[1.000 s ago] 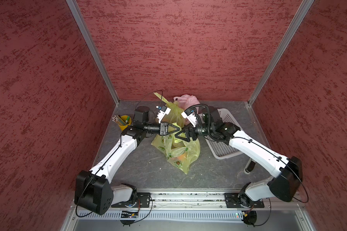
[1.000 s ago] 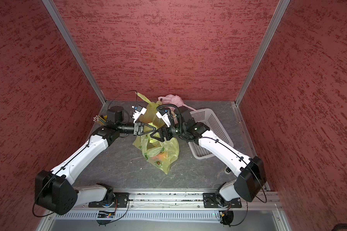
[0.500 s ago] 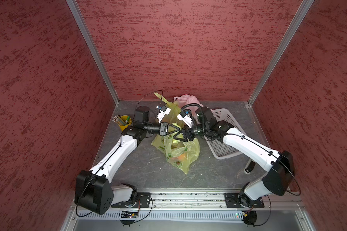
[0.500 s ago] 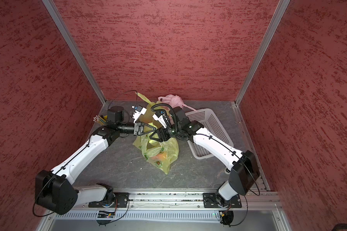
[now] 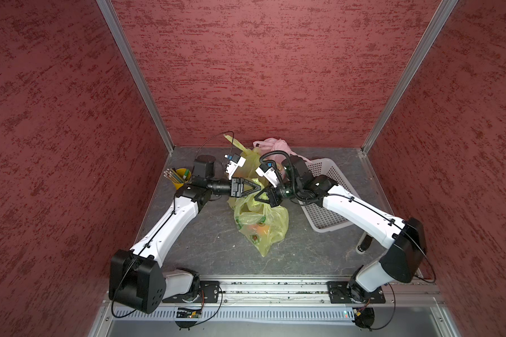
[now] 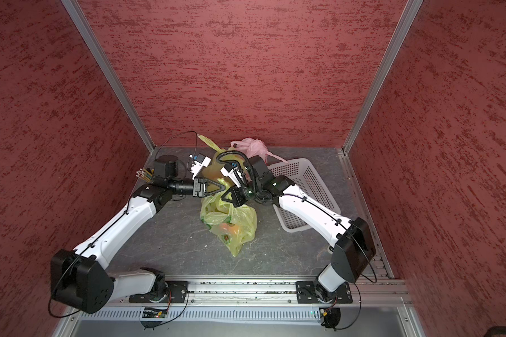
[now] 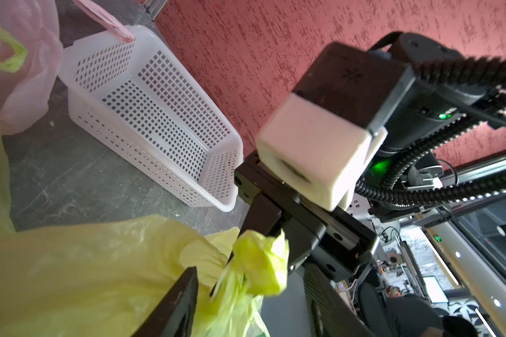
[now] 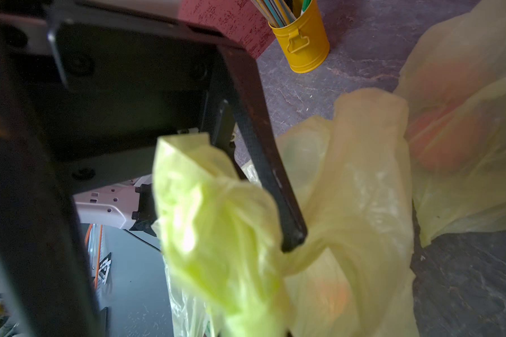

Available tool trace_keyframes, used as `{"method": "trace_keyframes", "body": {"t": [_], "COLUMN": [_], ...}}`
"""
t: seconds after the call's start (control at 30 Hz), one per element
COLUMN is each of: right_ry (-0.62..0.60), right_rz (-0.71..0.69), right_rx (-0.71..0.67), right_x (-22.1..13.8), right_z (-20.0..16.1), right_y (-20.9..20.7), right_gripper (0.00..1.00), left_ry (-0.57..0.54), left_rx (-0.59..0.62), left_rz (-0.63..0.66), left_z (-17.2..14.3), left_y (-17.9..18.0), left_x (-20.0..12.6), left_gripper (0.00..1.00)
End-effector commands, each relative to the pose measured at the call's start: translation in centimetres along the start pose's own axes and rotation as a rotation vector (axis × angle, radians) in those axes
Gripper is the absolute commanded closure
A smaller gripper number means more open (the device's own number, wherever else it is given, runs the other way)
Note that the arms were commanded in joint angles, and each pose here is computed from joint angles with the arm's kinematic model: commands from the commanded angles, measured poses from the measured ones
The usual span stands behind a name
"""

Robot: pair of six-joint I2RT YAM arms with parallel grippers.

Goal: Place the peach into a plastic bag & tie a knot
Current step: Cross the plastic bag at the center of the board.

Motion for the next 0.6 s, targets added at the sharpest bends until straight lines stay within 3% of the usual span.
{"method": "trace_keyframes", "body": {"t": [0.0,0.23,0.33,0.43,0.47,0.5,0.57], "right_ry": [-0.037,-0.007,0.012,0.035,0.040,0.049,0.069], "right_rz": [0.018,0.093,0.120,0.152,0.164,0.184,0.221], "right_rx": [-0.073,-0.122,-0.138,-0.142,-0.145,-0.150,-0.159], "right_x": [-2.0,-2.8,-3.0,-3.0,-3.0,-3.0,-3.1], "right_z": [0.7,1.2,1.5,1.6,1.7,1.6,1.6], "right_y": [1.9,3.2,3.6,3.9,3.9,4.1,4.4], "right_gripper": [1.00,1.00,1.00,1.00,1.00,1.00,1.00], "left_ry": [-0.004,-0.060,-0.080,-0.053,-0.039,-0.033,-0.040], "left_rx": [0.077,0.319,0.435,0.520,0.556,0.598,0.688], "left_rz": [0.032,0.238,0.339,0.360,0.341,0.327,0.305], "left_z": [-0.4,-2.5,-3.2,-3.7,-3.9,-4.1,-4.5], "left_y": [-1.5,-5.0,-6.5,-7.5,-7.8,-8.1,-8.4], "left_x": [-1.2,-3.4,-4.3,-4.3,-4.0,-3.6,-3.0], "left_gripper": [0.36,0.30,0.23,0.21,0.17,0.00,0.00]}}
Point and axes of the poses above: each gripper's point midway between its finger pads, its own x axis out along the fingers, its own y axis along the line the jaws close on, z = x × y, the point moved 10 cm from there along -x, back along the fingers, and after that the axes turned 3 degrees about x, right-handed, at the moved point
